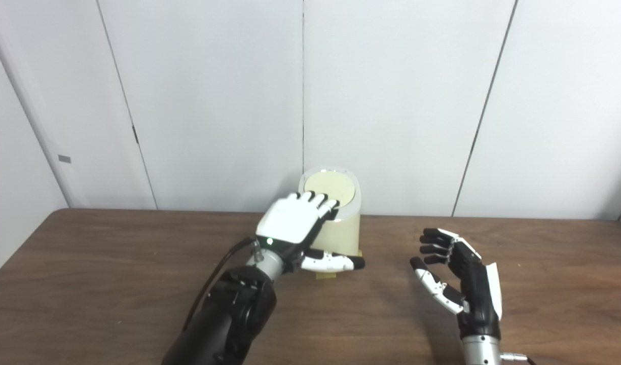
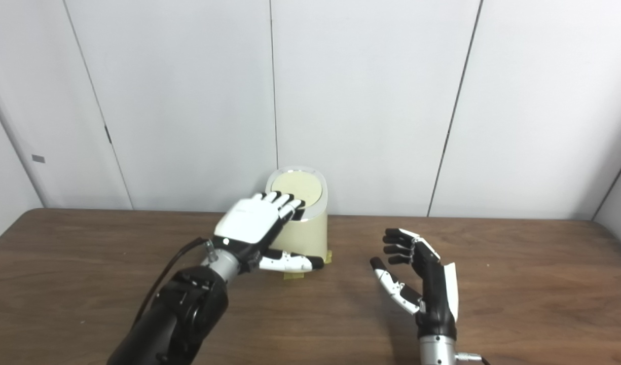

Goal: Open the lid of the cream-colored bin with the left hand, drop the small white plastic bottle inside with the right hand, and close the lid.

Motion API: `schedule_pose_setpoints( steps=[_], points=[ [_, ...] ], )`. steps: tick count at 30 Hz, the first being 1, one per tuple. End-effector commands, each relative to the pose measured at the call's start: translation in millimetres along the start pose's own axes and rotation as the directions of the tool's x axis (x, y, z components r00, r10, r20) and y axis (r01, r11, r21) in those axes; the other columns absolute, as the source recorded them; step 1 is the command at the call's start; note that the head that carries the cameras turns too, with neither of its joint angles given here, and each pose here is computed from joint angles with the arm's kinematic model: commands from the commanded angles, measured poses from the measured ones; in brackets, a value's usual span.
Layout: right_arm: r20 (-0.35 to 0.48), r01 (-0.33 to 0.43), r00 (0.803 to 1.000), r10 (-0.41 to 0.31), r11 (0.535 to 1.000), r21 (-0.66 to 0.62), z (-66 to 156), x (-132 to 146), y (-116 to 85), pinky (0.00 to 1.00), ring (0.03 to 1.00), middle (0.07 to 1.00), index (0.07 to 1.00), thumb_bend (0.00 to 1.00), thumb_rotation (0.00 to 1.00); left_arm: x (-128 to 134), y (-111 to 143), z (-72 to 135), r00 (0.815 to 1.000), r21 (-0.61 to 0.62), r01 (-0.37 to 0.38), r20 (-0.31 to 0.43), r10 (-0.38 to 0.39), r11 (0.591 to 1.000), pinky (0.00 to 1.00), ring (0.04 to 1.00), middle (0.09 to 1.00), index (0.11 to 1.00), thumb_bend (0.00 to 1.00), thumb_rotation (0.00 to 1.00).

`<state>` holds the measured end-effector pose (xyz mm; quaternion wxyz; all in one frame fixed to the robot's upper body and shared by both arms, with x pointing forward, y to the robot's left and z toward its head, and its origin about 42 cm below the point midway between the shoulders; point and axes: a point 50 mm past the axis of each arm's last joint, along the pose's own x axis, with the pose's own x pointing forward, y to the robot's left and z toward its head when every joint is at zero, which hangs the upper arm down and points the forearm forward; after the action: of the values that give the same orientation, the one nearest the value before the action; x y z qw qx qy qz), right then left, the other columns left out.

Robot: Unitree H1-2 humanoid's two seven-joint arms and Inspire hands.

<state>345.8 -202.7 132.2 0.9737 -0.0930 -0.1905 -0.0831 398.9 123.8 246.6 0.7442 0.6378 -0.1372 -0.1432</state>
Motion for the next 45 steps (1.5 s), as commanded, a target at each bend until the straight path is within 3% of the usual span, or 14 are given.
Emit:
schedule_pose_setpoints(
  steps=[1,10,23,33,38,45],
  points=[
    [0.029,-0.006,1.000,0.006,1.000,0.025,2,0,13,0.54,0.618,0.653,0.654,0.25,0.15,11,30,8,0.996,0.014,-0.088,0.026,0.088,0.996,1.00,1.000,1.000,1.000,0.87,1.00],
    [0.030,-0.013,0.999,0.013,1.000,0.022,2,-1,16,0.54,0.622,0.653,0.655,0.24,0.15,19,47,17,0.995,0.087,-0.088,-0.045,0.093,0.992,1.00,1.000,1.000,1.000,0.90,0.99],
    [0.029,-0.007,1.000,0.006,1.000,0.031,1,1,16,0.55,0.626,0.657,0.658,0.25,0.16,15,47,13,0.983,0.163,-0.169,-0.040,0.178,0.972,1.00,1.000,1.000,1.000,0.90,0.93],
    [0.033,-0.012,0.999,0.011,1.000,0.011,2,2,18,0.54,0.622,0.654,0.657,0.24,0.19,12,53,11,0.989,0.227,-0.137,-0.021,0.146,0.964,1.00,1.000,1.000,1.000,0.93,0.98],
    [0.032,-0.006,0.999,0.005,1.000,0.021,3,2,19,0.54,0.622,0.655,0.660,0.25,0.20,12,43,11,0.996,0.277,-0.091,0.019,0.089,0.957,1.00,1.000,0.903,0.877,0.96,0.96],
    [0.045,-0.005,0.999,0.004,1.000,0.017,6,3,21,0.53,0.617,0.650,0.655,0.24,0.18,13,30,11,0.996,0.299,0.005,0.079,-0.030,0.954,1.00,0.882,0.708,0.680,0.98,0.93]
  ],
)
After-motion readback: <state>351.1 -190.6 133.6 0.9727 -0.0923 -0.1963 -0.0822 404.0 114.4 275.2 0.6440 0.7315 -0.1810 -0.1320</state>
